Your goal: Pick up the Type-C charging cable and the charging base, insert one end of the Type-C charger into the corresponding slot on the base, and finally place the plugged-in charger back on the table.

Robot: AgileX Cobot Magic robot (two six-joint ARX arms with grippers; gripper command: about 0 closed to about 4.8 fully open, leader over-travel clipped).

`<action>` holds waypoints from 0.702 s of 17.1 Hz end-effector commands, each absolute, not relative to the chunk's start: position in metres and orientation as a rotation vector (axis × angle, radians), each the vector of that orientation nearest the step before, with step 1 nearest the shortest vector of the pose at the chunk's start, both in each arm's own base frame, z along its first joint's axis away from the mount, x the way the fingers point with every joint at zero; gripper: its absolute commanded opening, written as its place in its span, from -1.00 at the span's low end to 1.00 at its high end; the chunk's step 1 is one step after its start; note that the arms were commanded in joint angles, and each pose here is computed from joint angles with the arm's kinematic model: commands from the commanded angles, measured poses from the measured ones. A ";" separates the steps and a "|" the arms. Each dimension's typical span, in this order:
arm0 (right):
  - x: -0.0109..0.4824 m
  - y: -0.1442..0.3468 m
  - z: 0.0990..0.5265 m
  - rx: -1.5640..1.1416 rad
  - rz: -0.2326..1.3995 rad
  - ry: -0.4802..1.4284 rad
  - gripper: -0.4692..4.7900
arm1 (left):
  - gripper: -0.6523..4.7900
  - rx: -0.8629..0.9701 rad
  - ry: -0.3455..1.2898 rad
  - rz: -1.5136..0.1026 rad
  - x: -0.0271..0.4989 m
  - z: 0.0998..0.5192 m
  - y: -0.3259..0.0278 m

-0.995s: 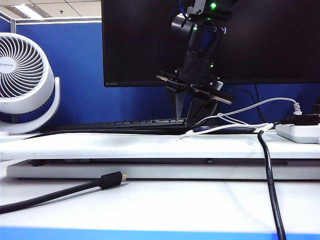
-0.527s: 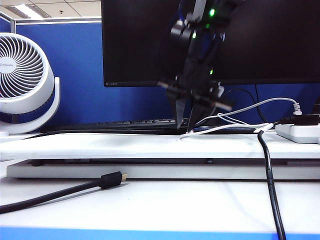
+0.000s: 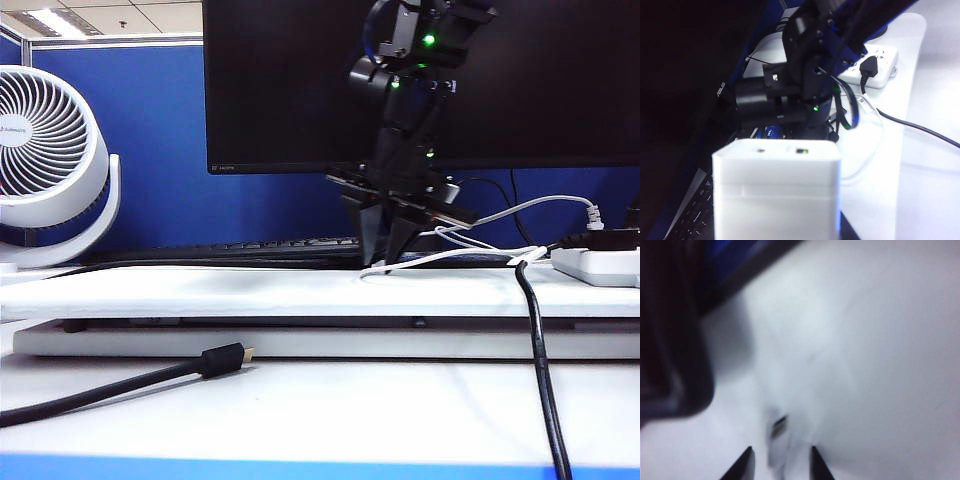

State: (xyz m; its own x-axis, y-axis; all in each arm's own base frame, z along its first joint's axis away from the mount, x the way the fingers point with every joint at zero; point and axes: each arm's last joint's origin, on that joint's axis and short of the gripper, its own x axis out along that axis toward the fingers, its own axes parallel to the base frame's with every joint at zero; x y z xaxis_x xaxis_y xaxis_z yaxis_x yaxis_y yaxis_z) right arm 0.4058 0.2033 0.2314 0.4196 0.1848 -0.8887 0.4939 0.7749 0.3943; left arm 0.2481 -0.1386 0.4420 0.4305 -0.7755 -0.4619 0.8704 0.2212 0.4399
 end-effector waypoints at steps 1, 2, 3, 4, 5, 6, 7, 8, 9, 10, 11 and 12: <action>0.406 0.203 0.236 0.702 -0.209 1.128 -0.26 | 0.01 0.712 0.123 -1.137 0.246 0.447 -0.138; 0.407 0.203 0.236 0.704 -0.206 1.125 -0.26 | 0.01 0.712 0.122 -1.137 0.246 0.447 -0.138; 0.407 0.204 0.235 0.707 -0.202 1.119 -0.26 | 0.01 0.712 0.122 -1.137 0.246 0.447 -0.138; 0.408 0.204 0.235 0.711 -0.197 1.114 -0.26 | 0.01 0.712 0.122 -1.137 0.246 0.447 -0.138; 0.409 0.205 0.234 0.715 -0.191 1.111 -0.26 | 0.01 0.712 0.122 -1.137 0.246 0.447 -0.138; 0.410 0.205 0.233 0.716 -0.190 1.109 -0.26 | 0.01 0.712 0.122 -1.137 0.246 0.447 -0.138; 0.410 0.205 0.232 0.715 -0.191 1.112 -0.26 | 0.01 0.712 0.123 -1.137 0.246 0.447 -0.138; 0.410 0.206 0.231 0.715 -0.191 1.115 -0.26 | 0.01 0.712 0.123 -1.137 0.246 0.447 -0.138; 0.410 0.206 0.231 0.714 -0.192 1.116 -0.26 | 0.01 0.712 0.123 -1.137 0.246 0.447 -0.138; 0.410 0.206 0.231 0.714 -0.192 1.116 -0.26 | 0.01 0.712 0.123 -1.137 0.246 0.447 -0.138; 0.410 0.206 0.231 0.714 -0.193 1.116 -0.26 | 0.01 0.713 0.122 -1.137 0.246 0.447 -0.138; 0.410 0.206 0.231 0.714 -0.193 1.116 -0.26 | 0.01 0.713 0.122 -1.137 0.246 0.447 -0.138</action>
State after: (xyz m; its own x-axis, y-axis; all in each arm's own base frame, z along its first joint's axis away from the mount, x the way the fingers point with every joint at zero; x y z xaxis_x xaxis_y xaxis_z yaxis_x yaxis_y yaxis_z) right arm 0.4100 0.2049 0.2292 0.4424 0.1964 -0.8751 0.4841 0.7690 0.4174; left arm 0.2481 -0.1387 0.4420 0.4302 -0.7756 -0.4619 0.8705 0.2208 0.4399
